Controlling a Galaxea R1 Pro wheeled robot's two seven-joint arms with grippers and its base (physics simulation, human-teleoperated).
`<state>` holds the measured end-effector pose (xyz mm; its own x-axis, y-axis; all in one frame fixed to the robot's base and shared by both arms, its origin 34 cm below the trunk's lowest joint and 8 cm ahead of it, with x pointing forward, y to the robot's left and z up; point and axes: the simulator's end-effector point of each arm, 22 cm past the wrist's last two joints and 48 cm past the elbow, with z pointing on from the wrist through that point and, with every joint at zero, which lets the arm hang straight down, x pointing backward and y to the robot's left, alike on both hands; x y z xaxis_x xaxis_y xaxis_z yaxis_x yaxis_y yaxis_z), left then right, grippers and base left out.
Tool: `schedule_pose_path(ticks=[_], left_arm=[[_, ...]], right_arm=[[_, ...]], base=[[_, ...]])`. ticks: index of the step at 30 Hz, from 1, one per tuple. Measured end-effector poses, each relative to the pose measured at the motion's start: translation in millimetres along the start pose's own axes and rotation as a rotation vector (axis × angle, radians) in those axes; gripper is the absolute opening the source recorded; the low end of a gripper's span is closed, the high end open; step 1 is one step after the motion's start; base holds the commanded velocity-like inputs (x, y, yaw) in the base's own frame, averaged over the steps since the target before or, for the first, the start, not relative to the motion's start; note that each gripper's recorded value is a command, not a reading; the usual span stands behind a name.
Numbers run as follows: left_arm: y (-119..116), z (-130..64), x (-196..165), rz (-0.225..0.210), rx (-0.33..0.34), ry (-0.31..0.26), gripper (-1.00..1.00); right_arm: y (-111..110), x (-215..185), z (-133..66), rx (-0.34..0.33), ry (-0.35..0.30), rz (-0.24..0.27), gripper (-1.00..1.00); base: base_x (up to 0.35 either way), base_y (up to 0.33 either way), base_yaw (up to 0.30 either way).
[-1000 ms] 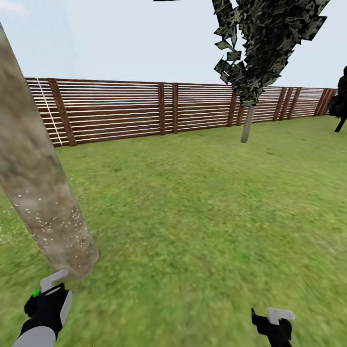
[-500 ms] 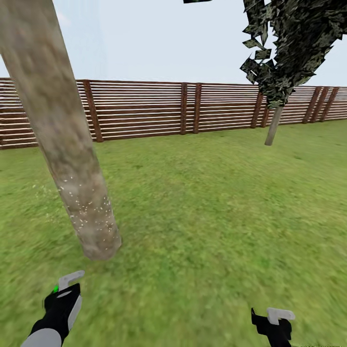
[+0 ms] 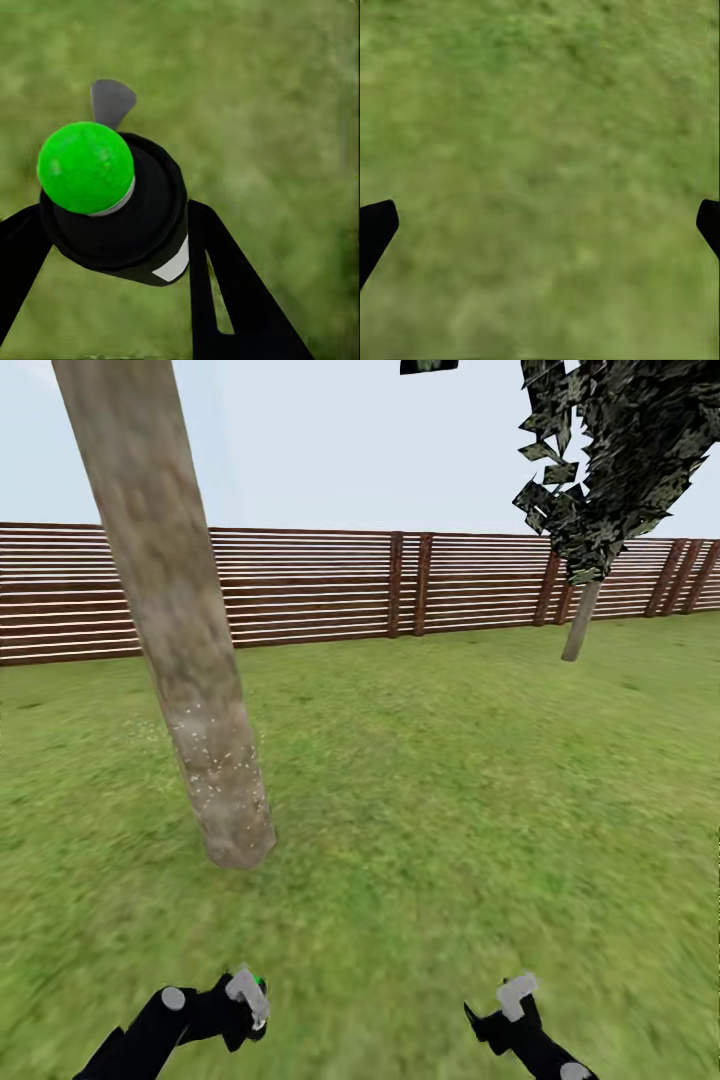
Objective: In the garden, pick up the pesticide atomizer on the floor and spray pesticide onto both trees until each tree trunk is fully covered.
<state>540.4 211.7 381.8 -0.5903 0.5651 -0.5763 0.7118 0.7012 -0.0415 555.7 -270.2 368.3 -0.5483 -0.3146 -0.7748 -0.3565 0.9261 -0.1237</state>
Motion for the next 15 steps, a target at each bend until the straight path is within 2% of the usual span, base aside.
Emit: schedule_pose_path(ticks=[1,2,4,6,7,8,10,11,12,13,15], left_arm=[[-11.3,-2.8,-7.3,0.06,0.063,0.011,-1.0],[-13.1,-6.4,-13.6,0.091,0.086,0.011,-1.0],[-19.8,-15.2,-21.0,0.129,0.148,0.009,-1.0],[-30.6,-19.7,-22.3,0.142,0.207,0.01,-1.0],[-34.5,-20.2,-23.1,0.149,0.223,0.011,-1.0],[-35.6,-20.1,-21.0,0.159,0.227,0.022,-1.0],[-41.6,-17.8,-10.7,0.217,0.241,0.081,-1.0],[-46.5,-17.4,-5.3,0.245,0.259,0.112,-1.0],[-48.6,-17.4,-1.5,0.251,0.267,0.126,-1.0],[-51.3,-16.7,-0.1,0.25,0.274,0.129,-1.0],[-62.9,-11.9,-6.3,0.257,0.292,0.121,-1.0]], right_arm=[[31.8,-39.7,8.5,-0.153,-0.075,-0.111,1.0],[50.5,-58.8,10.8,-0.243,-0.095,-0.19,1.0],[71.5,-67.1,11.3,-0.356,-0.047,-0.306,1.0],[87.9,-75.1,8.6,-0.438,-0.021,-0.342,1.0],[106.5,-82.5,1.7,-0.526,-0.026,-0.358,1.0],[114.8,-87.0,-2.0,-0.565,-0.033,-0.366,1.0],[121.9,-92.6,-5.0,-0.598,-0.039,-0.376,1.0],[127.2,-89.0,-7.0,-0.62,-0.027,-0.403,1.0],[155.8,-83.3,-13.7,-0.698,-0.013,-0.454,-1.0],[173.5,-84.0,-17.5,-0.741,-0.015,-0.471,-1.0],[178.8,-84.7,-18.7,-0.754,-0.017,-0.475,-1.0]], base=[[-0.023,0.005,0.0],[-0.012,0.003,0.0],[-0.003,0.001,0.0],[-0.001,0.0,0.0],[0.0,0.0,0.0],[0.0,0.0,0.0],[0.0,0.0,0.0],[0.0,0.0,0.0],[0.0,0.0,0.0],[0.0,0.0,0.0],[0.0,0.0,0.0]])
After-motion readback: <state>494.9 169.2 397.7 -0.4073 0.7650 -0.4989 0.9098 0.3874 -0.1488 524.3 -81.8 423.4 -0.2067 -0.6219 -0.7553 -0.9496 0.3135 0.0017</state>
